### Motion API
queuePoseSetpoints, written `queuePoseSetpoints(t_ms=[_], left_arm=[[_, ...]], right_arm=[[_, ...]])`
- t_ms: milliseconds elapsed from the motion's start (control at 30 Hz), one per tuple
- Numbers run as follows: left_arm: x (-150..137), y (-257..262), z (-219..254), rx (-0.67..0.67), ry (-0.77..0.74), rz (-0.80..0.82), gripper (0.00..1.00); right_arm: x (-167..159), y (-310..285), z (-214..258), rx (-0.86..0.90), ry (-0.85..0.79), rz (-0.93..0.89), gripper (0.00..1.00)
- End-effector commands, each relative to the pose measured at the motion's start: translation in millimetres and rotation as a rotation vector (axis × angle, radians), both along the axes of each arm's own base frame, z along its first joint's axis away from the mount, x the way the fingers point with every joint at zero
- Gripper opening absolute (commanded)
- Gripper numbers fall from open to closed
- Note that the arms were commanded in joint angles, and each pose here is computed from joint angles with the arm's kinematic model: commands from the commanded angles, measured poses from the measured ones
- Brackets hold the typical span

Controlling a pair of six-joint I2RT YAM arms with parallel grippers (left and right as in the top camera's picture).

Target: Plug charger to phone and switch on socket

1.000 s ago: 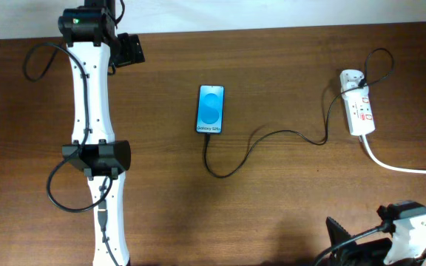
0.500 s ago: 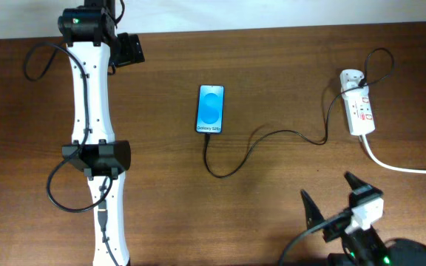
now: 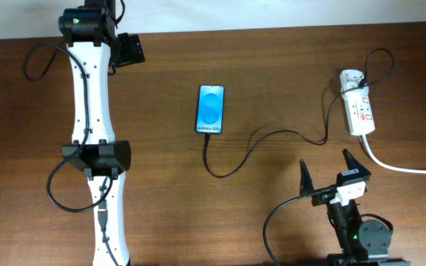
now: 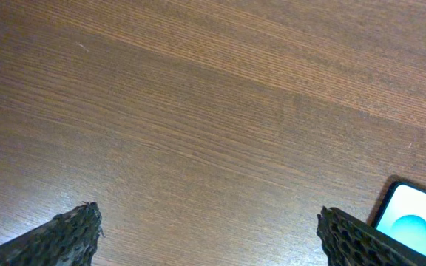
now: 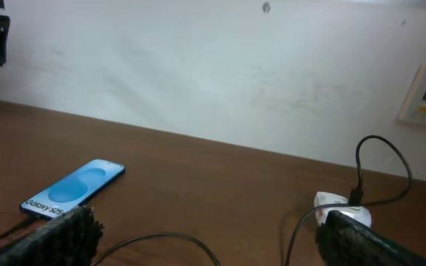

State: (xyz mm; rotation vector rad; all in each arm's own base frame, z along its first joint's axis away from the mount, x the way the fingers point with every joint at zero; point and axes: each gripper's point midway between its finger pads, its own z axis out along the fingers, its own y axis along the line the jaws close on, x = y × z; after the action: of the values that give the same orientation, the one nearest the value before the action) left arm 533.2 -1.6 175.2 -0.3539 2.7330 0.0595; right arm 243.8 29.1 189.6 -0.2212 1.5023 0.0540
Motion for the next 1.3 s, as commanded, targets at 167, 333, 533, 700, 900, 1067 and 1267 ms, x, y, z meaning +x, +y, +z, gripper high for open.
queuePoseSetpoints(t_ms=[167, 333, 533, 700, 900, 1067, 1267], left_arm=[[0.3, 2.2, 1.0, 0.005, -0.005, 0.017, 0.99], [0.3, 2.2, 1.0, 0.005, -0.005, 0.017, 0.99], [0.3, 2.2, 0.9, 0.005, -0.005, 0.017, 0.99], [0.3, 2.2, 1.0, 0.005, -0.005, 0.017, 0.99], [0.3, 1.5, 1.0, 0.005, -0.005, 0.016, 0.99], [-0.1, 1.6, 4.7, 0.004, -0.012, 0.016, 0.99], [-45.7, 2.3, 159.0, -0.010, -0.322, 0.014, 0.99]], right_arm=[[0.0, -1.0, -29.8, 0.007, 0.117, -0.010, 0.98], [0.1, -1.1, -29.9, 0.006, 0.117, -0.010, 0.98], [0.1, -1.1, -29.9, 0.006, 0.117, -0.010, 0.98], [0.1, -1.1, -29.9, 0.006, 0.117, -0.010, 0.98], [0.1, -1.1, -29.9, 0.006, 0.117, -0.010, 0.98], [0.1, -1.1, -29.9, 0.006, 0.117, -0.010, 0.98], [0.1, -1.1, -29.9, 0.006, 0.117, -0.010, 0.98]])
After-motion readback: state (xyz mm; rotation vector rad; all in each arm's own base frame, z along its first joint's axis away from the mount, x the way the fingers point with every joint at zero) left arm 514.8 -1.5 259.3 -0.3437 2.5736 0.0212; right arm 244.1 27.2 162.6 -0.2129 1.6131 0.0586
